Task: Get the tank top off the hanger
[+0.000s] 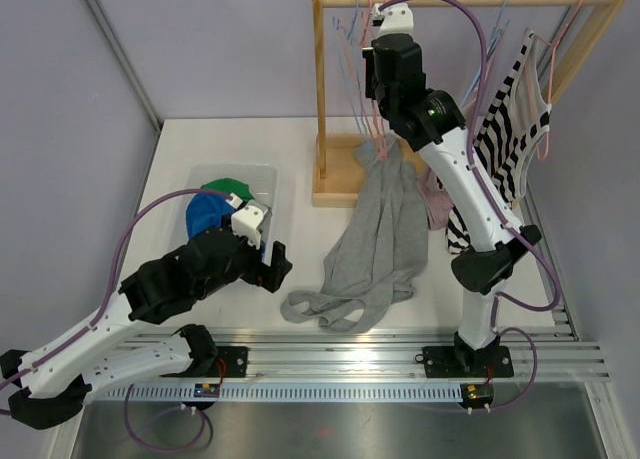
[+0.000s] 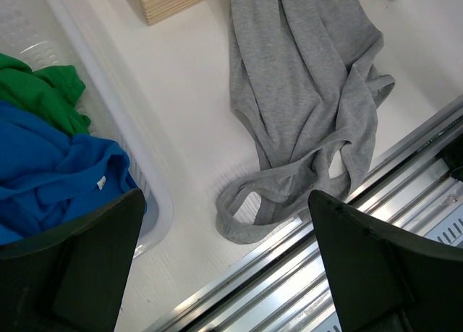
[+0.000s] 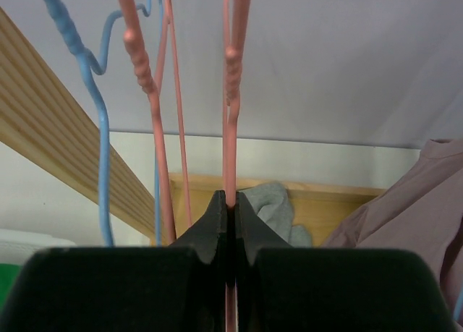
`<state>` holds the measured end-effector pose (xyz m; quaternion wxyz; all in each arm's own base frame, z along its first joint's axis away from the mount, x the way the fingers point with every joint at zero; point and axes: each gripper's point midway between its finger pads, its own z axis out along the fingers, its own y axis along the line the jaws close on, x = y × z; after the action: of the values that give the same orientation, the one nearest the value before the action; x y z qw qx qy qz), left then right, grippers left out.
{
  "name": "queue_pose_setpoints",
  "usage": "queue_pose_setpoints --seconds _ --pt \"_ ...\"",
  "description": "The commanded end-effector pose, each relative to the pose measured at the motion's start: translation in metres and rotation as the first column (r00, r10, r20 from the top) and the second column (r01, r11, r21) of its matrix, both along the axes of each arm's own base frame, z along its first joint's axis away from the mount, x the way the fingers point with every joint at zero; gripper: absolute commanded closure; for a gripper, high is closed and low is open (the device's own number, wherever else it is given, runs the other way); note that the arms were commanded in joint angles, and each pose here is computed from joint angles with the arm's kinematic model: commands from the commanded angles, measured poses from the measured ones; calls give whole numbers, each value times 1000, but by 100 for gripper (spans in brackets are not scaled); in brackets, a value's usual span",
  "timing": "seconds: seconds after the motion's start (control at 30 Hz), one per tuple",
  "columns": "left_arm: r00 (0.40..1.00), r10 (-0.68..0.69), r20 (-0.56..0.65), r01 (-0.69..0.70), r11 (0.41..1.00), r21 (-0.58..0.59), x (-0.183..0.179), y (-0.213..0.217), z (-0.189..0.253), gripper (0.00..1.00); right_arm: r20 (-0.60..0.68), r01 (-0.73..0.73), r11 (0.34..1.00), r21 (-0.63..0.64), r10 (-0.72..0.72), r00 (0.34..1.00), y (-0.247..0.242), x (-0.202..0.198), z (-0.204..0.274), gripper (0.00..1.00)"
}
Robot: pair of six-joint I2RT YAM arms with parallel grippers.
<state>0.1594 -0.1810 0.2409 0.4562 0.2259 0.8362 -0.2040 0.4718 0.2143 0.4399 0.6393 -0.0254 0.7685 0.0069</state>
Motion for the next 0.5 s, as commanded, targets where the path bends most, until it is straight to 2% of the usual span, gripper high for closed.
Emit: queue_pose_setpoints --seconds 0.0,0.07,0.1,0.27,0.43,0.47 --pt "1000 9 27 -8 999 -39 4 -2 11 1 20 2 1000 1 -2 1000 -1 -10 11 99" --pt "999 25 30 -23 999 -49 6 -2 14 1 40 -22 999 25 21 999 -4 -20 23 93" --pt "999 33 29 -32 998 -58 7 -3 16 1 32 -27 999 23 27 999 -4 -23 20 79" --pt "996 87 16 -85 992 -92 17 -10 21 1 97 -57 995 76 49 994 -23 -58 57 60" --pt "989 140 -39 -144 978 -150 32 -36 14 1 143 -100 988 121 82 986 -44 -99 90 39" --pt "989 140 -47 -146 977 -155 33 -42 12 1 139 -112 986 121 94 986 -47 -106 92 23"
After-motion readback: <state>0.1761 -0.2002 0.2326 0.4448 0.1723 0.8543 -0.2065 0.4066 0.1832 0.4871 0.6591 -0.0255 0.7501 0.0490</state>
